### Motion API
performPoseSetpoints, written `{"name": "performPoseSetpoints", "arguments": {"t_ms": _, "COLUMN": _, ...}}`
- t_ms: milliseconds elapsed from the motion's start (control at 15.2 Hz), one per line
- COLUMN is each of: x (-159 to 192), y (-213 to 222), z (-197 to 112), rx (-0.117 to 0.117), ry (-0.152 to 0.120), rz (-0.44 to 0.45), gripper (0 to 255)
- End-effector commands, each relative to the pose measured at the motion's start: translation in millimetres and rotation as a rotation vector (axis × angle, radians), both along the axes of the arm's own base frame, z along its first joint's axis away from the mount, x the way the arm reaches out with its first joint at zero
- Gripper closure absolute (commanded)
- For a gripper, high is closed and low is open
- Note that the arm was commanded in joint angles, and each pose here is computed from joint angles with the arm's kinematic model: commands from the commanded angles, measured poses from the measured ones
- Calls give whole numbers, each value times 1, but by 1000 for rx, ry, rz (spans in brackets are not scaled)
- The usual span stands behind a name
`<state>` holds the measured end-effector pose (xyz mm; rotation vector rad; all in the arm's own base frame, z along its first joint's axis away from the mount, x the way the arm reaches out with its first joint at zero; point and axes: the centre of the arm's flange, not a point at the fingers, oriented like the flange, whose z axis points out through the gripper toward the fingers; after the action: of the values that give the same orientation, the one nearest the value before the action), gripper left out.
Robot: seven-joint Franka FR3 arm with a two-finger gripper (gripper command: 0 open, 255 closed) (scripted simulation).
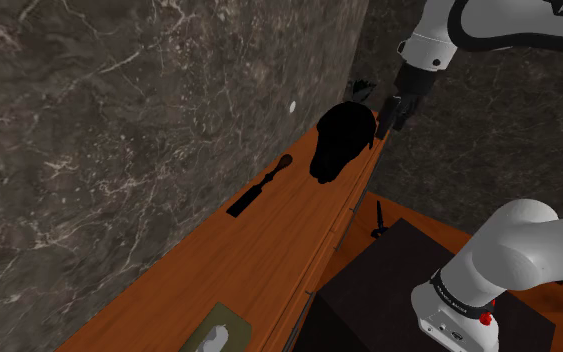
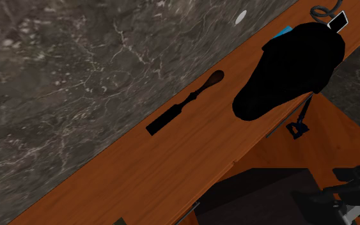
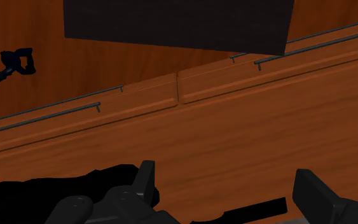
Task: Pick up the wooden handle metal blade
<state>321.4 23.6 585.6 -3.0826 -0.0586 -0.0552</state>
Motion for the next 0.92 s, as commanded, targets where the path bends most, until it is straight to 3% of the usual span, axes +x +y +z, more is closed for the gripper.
{"name": "performPoseSetpoints", "arguments": {"t_ms": 0, "x": 0, "y": 0, "z": 0, "rx": 0, "ry": 0, "rz": 0, "gripper": 0}}
{"name": "performPoseSetpoints", "arguments": {"t_ms": 858, "x": 121, "y": 45, "z": -112, "rx": 35, "ry": 22, "rz": -281, "gripper": 0}}
